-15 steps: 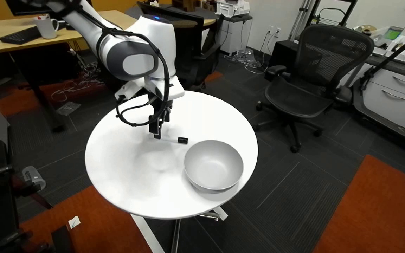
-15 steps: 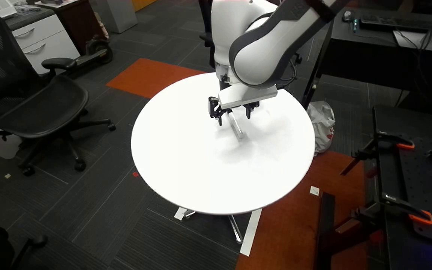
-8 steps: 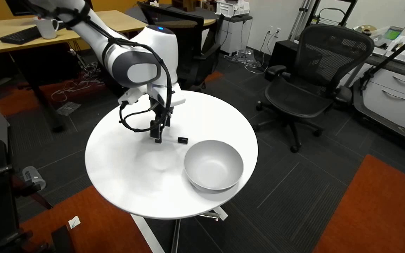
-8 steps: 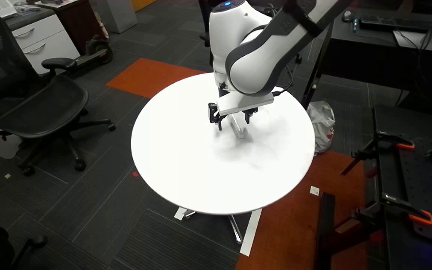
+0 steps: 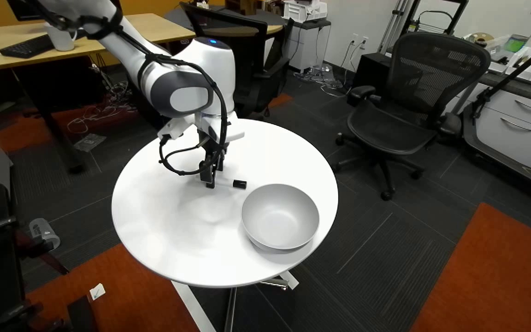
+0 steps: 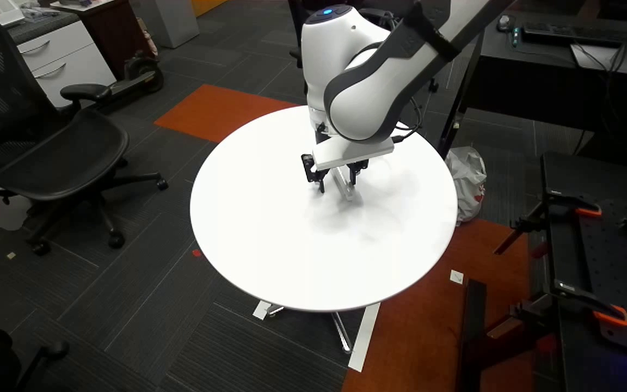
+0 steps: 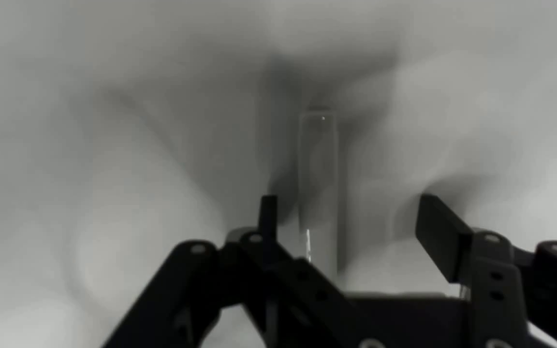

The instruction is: Move the marker closer to you

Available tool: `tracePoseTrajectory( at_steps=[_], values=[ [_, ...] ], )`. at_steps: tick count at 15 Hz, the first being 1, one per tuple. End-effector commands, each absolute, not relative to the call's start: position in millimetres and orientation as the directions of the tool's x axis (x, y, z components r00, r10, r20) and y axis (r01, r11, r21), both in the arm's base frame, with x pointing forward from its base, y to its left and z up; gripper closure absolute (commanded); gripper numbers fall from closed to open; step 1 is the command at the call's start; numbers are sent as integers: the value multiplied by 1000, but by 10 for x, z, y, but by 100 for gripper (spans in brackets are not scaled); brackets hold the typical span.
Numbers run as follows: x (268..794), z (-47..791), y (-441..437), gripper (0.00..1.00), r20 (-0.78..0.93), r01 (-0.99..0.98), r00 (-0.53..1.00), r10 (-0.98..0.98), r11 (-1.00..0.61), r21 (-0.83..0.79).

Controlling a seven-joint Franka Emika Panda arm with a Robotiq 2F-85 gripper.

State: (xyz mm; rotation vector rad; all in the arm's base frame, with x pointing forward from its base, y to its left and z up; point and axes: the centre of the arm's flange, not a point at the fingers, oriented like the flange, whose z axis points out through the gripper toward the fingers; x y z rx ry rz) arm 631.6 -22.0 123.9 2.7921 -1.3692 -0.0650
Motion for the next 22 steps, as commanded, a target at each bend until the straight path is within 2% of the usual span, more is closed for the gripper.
tracePoseTrajectory(
  at_steps=[1, 6, 7, 9, 15, 22],
  values=[
    [6378, 1264, -231, 58, -17, -788, 614, -789, -614, 33],
    [6396, 1281, -231, 95, -14, -788, 615, -789, -615, 27],
    [6399, 1284, -228, 99, -13, -787, 616, -788, -616, 28],
    [6391, 1321, -218, 95, -8, -786, 618, -786, -618, 27],
    [6125, 1684, -176, 95, 42, -790, 613, -789, -613, 22],
    [5309, 1690, -115, 95, 23, -820, 572, -820, -572, 2]
  ],
)
